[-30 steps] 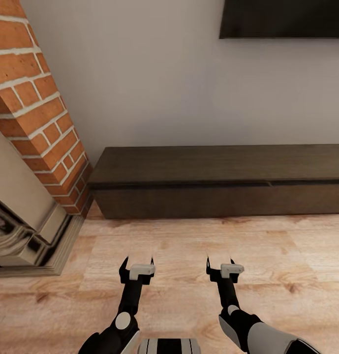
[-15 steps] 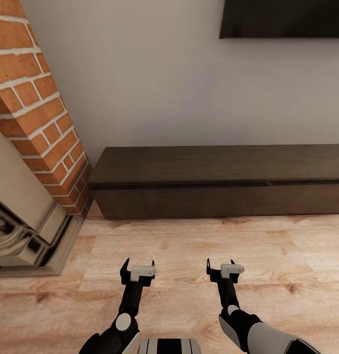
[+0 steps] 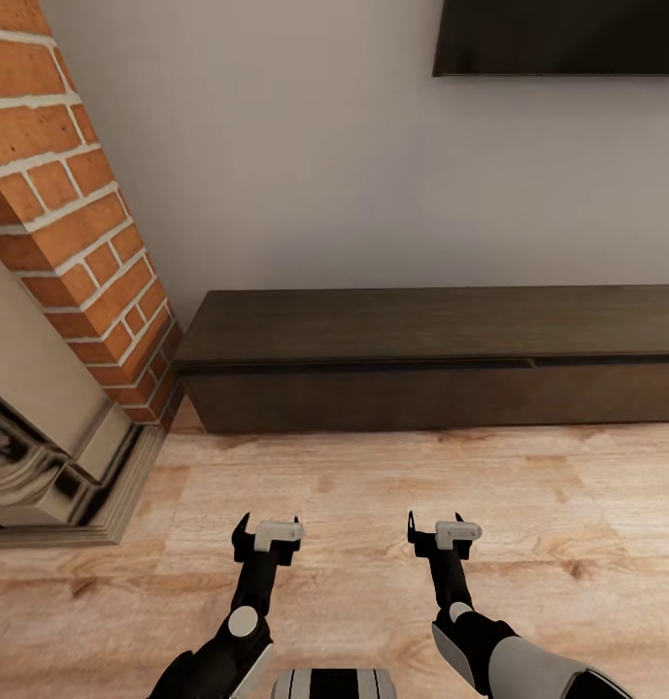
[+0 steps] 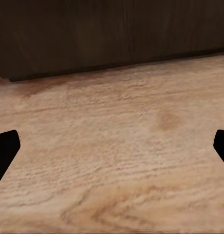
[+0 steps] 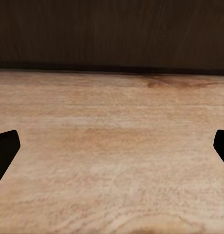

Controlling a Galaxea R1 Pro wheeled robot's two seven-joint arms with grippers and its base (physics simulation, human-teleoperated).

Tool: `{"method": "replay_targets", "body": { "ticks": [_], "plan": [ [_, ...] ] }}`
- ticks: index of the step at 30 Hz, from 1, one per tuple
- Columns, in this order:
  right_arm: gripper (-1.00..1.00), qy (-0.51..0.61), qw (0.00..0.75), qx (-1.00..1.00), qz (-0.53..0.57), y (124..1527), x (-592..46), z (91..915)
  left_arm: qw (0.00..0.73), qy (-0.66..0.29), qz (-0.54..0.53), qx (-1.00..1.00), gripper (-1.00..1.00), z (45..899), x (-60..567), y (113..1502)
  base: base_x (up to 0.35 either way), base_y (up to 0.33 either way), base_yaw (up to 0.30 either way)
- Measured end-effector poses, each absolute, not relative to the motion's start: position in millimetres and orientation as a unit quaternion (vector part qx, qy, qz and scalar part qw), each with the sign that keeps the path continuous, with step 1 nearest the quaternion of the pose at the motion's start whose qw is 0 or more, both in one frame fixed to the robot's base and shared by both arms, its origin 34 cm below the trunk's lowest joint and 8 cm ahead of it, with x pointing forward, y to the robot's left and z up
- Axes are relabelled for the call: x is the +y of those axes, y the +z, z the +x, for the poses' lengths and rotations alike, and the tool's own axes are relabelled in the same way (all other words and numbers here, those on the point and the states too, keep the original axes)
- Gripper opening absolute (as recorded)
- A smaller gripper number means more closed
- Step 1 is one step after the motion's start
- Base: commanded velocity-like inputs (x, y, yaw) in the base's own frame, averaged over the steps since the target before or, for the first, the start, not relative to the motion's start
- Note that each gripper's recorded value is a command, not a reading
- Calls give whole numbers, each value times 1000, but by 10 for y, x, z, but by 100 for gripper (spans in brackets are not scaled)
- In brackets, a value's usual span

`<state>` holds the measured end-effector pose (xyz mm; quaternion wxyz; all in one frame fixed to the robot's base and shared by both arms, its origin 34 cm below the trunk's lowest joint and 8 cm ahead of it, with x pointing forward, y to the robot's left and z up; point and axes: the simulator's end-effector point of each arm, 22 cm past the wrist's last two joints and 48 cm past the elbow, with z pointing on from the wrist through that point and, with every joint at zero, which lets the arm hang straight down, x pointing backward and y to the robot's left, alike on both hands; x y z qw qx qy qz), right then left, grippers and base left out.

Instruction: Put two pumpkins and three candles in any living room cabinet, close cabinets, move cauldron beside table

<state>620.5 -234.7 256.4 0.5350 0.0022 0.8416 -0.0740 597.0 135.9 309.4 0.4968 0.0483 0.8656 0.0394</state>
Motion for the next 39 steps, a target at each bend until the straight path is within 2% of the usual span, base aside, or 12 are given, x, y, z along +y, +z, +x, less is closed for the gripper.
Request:
{"method": "replay_targets", "body": {
  "ticks": [6,10,24,34,35,39],
  "plan": [
    [100,-76,523,849,-1,2511,-2346,6180,472,46,50,879,100,6064,1367,3217,0,0,0],
    [100,-77,518,852,-3,2491,-2346,6174,451,68,24,890,100,6163,1646,3291,0,0,0],
    [100,-73,524,849,-4,2564,-2318,6216,446,81,11,891,100,6179,1782,3434,0,0,0],
    [100,-73,541,838,-3,2797,-2309,6312,382,94,8,919,100,6128,1987,3600,0,0,0],
    [100,-72,543,837,-3,2821,-2305,6321,348,89,9,933,100,6042,1986,3548,0,0,0],
    [100,-72,550,832,-2,2917,-2302,6360,320,89,18,943,100,5968,1958,3574,0,0,0]
  ]
}}
